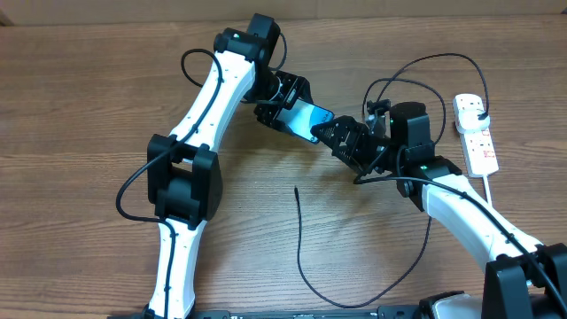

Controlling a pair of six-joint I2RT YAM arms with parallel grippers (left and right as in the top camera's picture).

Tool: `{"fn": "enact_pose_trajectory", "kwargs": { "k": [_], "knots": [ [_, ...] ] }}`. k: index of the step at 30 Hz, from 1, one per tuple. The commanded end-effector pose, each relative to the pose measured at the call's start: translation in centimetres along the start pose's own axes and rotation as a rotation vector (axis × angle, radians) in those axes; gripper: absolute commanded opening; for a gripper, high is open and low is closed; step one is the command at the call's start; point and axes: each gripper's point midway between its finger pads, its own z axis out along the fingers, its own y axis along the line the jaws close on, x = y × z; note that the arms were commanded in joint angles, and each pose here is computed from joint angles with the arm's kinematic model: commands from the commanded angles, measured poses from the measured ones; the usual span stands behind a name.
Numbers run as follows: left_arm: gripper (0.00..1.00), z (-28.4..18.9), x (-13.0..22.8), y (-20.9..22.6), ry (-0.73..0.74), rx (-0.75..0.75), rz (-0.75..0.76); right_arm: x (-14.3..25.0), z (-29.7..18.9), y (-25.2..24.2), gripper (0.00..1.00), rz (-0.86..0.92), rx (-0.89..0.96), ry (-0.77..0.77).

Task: Plug charger to phone and switch on socket
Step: 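Close the right gripper on the phone's side edge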

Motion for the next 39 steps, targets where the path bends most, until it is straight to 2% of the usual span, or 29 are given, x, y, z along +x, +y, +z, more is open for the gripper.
{"fn": "enact_pose_trajectory", "kwargs": {
  "k": [1, 14, 19, 21, 22, 32, 39],
  "knots": [
    [0.04, -0.2, 2.3, -1.0, 0.061, 0.025, -0.019, -1.3, 0.0, 0.3, 1.00, -0.043, 0.028, -0.064],
    [0.04, 2.2, 6.9, -0.6, 0.116, -0.025, -0.019, -2.5, -0.1, -0.6, 0.99, -0.042, 0.080, -0.128],
    [0.04, 2.5, 7.5, -0.6, 0.124, -0.031, -0.012, -2.5, -0.2, -0.6, 0.82, -0.042, 0.082, -0.130],
    [0.04, 2.4, 7.4, -0.6, 0.123, -0.030, -0.014, -2.5, -0.2, -0.6, 0.69, -0.041, 0.082, -0.129],
    [0.04, 2.4, 7.4, -0.6, 0.123, -0.029, -0.015, -2.5, -0.1, -0.6, 0.67, -0.041, 0.082, -0.128],
    [0.04, 2.4, 7.2, -1.2, 0.121, -0.007, -0.002, -2.1, -0.1, -1.1, 0.50, -0.027, 0.099, -0.116],
    [0.04, 2.4, 7.2, -1.2, 0.121, -0.008, -0.001, -2.1, -0.1, -1.1, 0.41, -0.027, 0.099, -0.117]
  ]
}}
